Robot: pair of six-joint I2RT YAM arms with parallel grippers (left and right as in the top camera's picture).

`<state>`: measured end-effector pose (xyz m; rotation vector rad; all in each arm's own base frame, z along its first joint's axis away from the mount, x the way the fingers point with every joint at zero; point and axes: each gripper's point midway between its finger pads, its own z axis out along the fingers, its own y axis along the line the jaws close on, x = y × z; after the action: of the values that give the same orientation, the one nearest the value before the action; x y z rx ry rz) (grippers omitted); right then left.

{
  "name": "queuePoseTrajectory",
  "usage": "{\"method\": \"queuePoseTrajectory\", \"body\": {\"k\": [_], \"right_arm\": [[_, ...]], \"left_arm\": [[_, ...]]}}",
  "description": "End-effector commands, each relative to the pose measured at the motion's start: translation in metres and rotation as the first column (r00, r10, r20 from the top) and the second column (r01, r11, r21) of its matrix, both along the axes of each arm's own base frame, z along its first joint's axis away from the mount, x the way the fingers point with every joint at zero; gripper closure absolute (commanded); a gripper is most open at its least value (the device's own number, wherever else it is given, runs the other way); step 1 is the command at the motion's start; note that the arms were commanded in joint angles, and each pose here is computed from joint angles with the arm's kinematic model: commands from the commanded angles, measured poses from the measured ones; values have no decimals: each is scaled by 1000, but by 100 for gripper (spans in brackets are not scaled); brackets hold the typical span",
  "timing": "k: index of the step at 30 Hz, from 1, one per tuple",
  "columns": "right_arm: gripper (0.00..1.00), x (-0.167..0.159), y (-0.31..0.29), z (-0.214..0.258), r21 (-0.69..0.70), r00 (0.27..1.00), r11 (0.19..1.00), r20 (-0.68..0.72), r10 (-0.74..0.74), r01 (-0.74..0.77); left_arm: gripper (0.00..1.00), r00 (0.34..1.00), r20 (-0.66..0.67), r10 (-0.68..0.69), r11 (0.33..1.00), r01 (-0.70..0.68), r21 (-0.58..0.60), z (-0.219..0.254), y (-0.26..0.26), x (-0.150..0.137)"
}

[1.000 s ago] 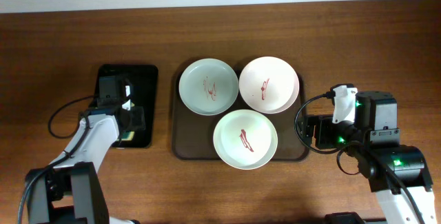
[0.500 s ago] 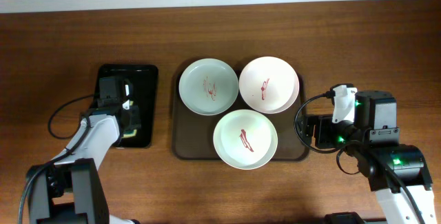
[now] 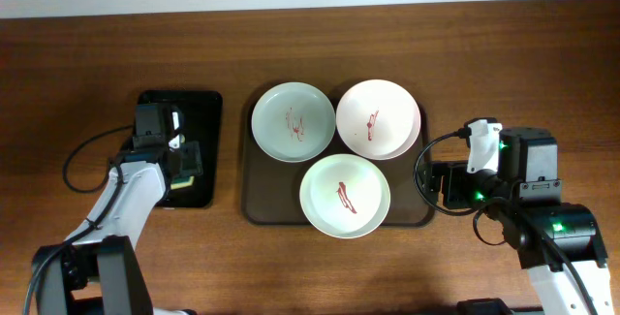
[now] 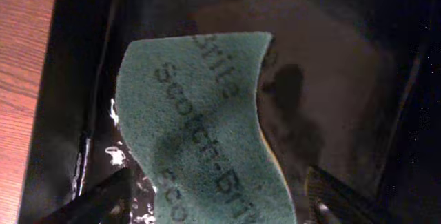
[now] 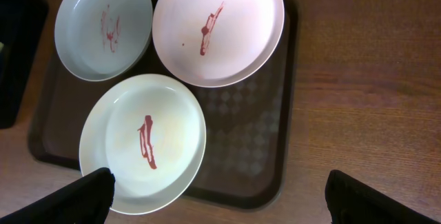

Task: Clean dirty plates on tray and stack at the side
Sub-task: 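Lower the left gripper and pinch the green sponge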

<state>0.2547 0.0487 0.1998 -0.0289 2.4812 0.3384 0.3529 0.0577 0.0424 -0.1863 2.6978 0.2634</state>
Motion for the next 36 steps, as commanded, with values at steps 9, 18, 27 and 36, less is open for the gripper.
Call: {"method": "queuePoseTrajectory", "body": {"k": [9,18,27,36], "right_arm": [[1,0,2,5,4,1000,1000,6,9,-9],[1,0,2,5,5,1000,1000,5,9,-9],[1,0,2,5,4,1000,1000,5,9,-9],[1,0,2,5,4,1000,1000,5,9,-9]], "left_arm": [[18,1000,1,6,1000,-6,-14,6,-1,1],[37,993,-115,12,1000,-15,-23,-43,-2,-6],[100,995,-99,12,1000,-14,-22,-42,-1,-1],[41,1000,-10,12,1000,-12,-17,-7,-1,5]]}}
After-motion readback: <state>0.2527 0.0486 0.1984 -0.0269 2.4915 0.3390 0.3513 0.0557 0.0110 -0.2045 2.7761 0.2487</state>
